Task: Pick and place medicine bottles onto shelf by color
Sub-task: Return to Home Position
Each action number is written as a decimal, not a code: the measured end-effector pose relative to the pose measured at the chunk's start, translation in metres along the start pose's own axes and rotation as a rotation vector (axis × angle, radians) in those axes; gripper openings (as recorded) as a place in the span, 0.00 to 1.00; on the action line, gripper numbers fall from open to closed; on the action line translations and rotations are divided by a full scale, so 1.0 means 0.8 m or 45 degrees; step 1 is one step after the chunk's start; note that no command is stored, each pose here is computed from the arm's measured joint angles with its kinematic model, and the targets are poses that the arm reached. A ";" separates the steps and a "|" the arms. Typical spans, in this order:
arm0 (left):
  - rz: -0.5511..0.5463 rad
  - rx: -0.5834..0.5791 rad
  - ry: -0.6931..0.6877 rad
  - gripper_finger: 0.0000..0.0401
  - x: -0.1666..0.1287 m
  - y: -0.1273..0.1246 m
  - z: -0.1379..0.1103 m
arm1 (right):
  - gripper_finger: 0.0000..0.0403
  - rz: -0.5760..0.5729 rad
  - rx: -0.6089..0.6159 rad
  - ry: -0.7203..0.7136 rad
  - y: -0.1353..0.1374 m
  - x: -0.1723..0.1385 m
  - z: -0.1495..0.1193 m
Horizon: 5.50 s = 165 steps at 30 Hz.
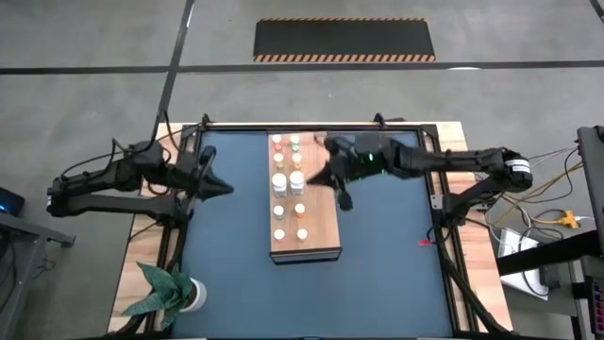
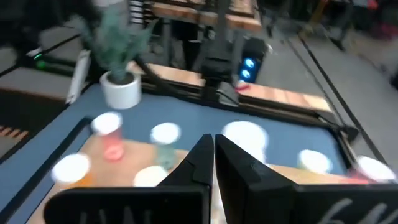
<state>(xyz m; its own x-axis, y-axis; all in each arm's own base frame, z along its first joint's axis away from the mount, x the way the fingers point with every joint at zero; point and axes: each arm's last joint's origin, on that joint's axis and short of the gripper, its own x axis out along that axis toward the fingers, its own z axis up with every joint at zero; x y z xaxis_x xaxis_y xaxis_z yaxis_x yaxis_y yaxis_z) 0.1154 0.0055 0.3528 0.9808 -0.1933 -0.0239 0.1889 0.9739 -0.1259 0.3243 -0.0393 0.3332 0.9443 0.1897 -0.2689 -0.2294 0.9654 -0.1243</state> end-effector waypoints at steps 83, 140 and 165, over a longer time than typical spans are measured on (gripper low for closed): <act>-0.062 0.144 -0.168 0.00 -0.010 0.016 -0.219 | 0.02 -0.175 0.003 -0.530 0.132 -0.191 -0.231; -0.060 0.139 -0.148 0.00 -0.009 0.016 -0.221 | 0.02 -0.328 -0.100 -0.309 0.134 -0.203 -0.256; -0.060 0.139 -0.148 0.00 -0.009 0.016 -0.221 | 0.02 -0.328 -0.100 -0.309 0.134 -0.203 -0.256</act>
<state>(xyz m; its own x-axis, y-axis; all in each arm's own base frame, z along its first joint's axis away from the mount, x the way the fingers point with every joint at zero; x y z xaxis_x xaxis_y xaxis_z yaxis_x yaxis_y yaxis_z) 0.1026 -0.0015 0.1763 0.9684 -0.2306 0.0951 0.2330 0.9724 -0.0154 0.0979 -0.0030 0.1679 0.9998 -0.0122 0.0142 0.0152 0.9722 -0.2337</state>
